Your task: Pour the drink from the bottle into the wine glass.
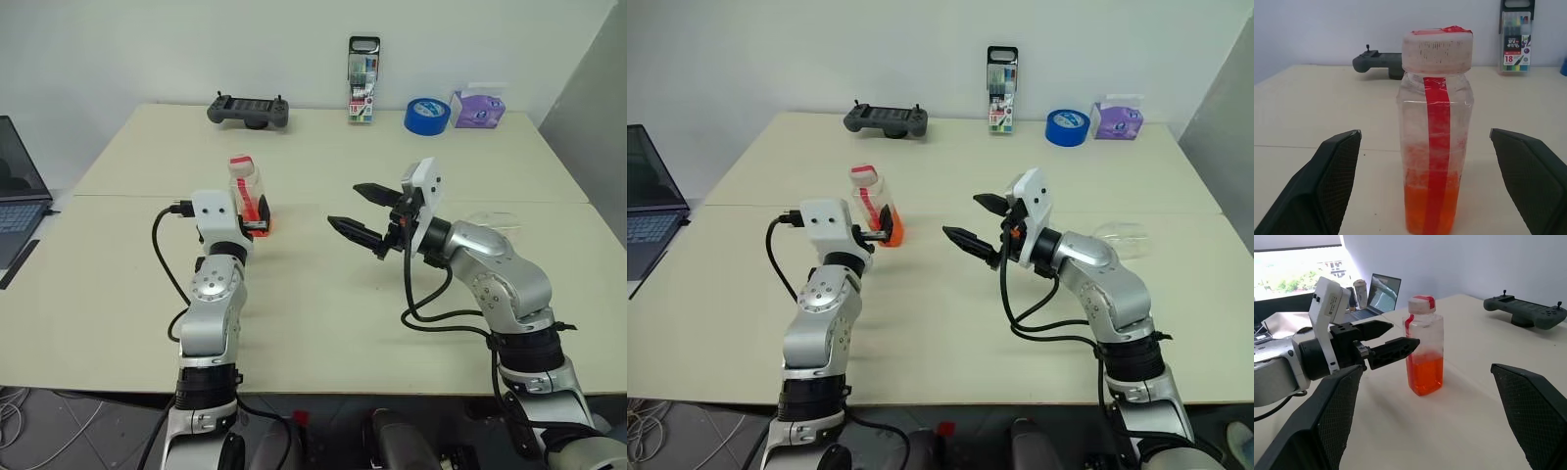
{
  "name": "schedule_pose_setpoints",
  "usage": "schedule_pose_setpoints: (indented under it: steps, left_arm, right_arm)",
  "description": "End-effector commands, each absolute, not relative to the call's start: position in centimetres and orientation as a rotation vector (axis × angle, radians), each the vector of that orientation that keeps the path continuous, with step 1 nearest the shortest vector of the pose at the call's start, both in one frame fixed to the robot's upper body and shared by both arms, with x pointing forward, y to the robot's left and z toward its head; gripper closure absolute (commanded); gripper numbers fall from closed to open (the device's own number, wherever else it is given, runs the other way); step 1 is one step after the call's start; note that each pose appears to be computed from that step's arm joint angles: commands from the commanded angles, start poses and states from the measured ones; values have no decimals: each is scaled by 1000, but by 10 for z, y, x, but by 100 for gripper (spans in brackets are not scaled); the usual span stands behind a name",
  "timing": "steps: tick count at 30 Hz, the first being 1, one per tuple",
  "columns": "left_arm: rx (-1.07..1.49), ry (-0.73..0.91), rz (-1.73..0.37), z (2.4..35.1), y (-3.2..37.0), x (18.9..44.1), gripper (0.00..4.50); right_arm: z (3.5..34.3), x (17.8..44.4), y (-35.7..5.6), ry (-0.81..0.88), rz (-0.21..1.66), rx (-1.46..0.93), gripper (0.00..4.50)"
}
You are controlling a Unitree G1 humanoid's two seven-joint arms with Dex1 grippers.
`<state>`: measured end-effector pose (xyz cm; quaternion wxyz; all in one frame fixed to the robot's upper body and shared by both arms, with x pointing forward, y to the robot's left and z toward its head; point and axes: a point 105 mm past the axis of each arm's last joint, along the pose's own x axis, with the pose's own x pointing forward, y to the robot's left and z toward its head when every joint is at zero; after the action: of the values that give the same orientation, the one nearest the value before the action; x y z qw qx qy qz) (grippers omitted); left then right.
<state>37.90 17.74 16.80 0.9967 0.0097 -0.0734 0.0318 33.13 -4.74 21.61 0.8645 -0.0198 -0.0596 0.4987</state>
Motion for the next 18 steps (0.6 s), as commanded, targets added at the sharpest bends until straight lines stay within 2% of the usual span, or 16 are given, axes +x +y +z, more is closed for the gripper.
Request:
schedule_pose_setpoints:
  steps: [1, 11, 18]
  left_arm:
    - [12, -211, 44, 184, 176, 386, 1]
    - [55, -256, -16, 194, 173, 415, 1]
    - [64, -266, -20, 193, 173, 422, 1]
  right_arm:
    - [229, 328, -44, -178, 1064, -54, 0]
    - [224, 328, -42, -166, 1056, -84, 0]
    - [223, 327, -45, -159, 1042, -85, 0]
